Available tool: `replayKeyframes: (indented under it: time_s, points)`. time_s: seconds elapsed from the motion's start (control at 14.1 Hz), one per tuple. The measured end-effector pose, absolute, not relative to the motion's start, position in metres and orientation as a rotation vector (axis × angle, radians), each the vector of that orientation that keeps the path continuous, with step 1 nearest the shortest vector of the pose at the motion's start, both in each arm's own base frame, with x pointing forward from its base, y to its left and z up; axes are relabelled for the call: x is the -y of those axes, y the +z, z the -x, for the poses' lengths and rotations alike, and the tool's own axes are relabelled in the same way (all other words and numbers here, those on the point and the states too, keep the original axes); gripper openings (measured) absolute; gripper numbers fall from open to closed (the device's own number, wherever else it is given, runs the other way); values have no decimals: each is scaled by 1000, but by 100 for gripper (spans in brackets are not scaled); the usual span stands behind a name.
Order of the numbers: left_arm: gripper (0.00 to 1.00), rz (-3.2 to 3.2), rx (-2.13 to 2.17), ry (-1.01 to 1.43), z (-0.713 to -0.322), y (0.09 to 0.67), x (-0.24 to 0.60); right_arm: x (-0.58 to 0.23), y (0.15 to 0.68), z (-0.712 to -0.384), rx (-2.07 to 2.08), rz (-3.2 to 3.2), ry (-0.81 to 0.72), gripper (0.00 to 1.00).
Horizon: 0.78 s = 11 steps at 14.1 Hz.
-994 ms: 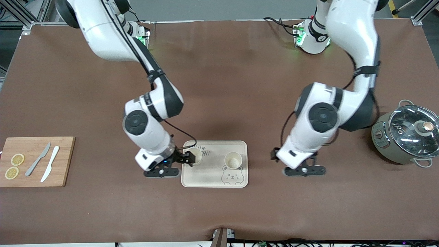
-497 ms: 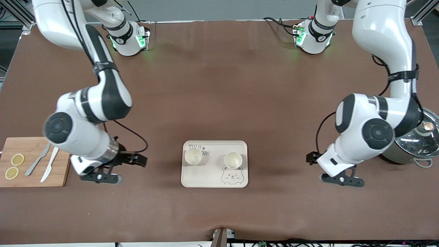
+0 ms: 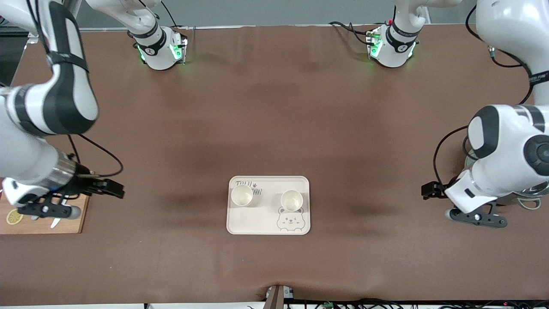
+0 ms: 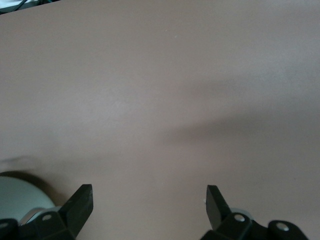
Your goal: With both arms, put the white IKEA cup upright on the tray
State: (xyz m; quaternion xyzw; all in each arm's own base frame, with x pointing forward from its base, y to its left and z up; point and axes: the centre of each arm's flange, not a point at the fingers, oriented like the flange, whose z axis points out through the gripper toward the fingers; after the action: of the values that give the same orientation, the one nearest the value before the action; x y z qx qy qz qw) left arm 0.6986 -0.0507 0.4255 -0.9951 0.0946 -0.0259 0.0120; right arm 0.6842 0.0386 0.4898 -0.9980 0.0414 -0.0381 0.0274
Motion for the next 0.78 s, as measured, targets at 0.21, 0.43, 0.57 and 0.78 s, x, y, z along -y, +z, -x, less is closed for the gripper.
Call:
replayKeyframes:
  time_s: [0.21,0.43,0.57,0.78]
  points:
    - [100,3112,-279,-116,-673,460,42,-2,512,-654,-107,3083,-117,100]
    - [100,3126,-283,-155,-635,497,41,11,534,-621,-98,3082,-70,100]
    - [100,3129,-296,-178,-607,518,45,11,552,-604,-84,3090,-42,100]
    - [100,3128,-301,-206,-580,556,46,13,572,-583,-68,3104,19,100]
